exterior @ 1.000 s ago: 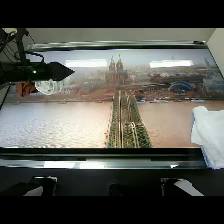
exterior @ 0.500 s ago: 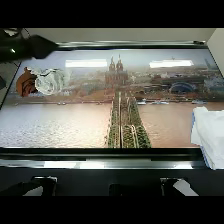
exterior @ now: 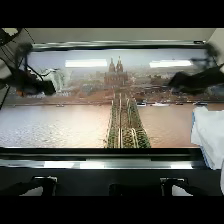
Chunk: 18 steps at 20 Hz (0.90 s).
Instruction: Fold the shirts.
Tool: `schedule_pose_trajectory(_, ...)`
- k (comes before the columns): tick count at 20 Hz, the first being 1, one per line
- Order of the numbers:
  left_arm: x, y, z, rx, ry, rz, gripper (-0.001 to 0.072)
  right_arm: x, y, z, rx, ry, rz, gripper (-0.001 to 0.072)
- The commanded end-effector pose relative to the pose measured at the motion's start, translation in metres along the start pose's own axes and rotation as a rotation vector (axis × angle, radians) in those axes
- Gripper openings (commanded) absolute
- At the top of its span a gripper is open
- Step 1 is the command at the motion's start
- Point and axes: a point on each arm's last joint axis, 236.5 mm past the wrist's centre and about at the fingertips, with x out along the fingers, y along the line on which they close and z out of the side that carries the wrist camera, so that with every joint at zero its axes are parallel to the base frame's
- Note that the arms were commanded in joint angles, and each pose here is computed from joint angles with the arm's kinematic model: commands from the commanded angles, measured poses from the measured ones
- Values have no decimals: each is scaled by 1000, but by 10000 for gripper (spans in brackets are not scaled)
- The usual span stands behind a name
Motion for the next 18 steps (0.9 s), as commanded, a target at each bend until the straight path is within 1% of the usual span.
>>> schedule_pose_trajectory(1, 51, 0, -82, -69, 149, 14, 613, 64, 39, -79, -77, 254, -52, 681)
schedule_pose_trajectory(3, 60, -2, -96, -83, 140, 12, 613, 73, 39, -84, -104, 249, -100, 683)
schedule_pose_trajectory(18, 62, -1, -94, -84, 134, 12, 613, 72, 46, -88, -106, 261, -83, 682)
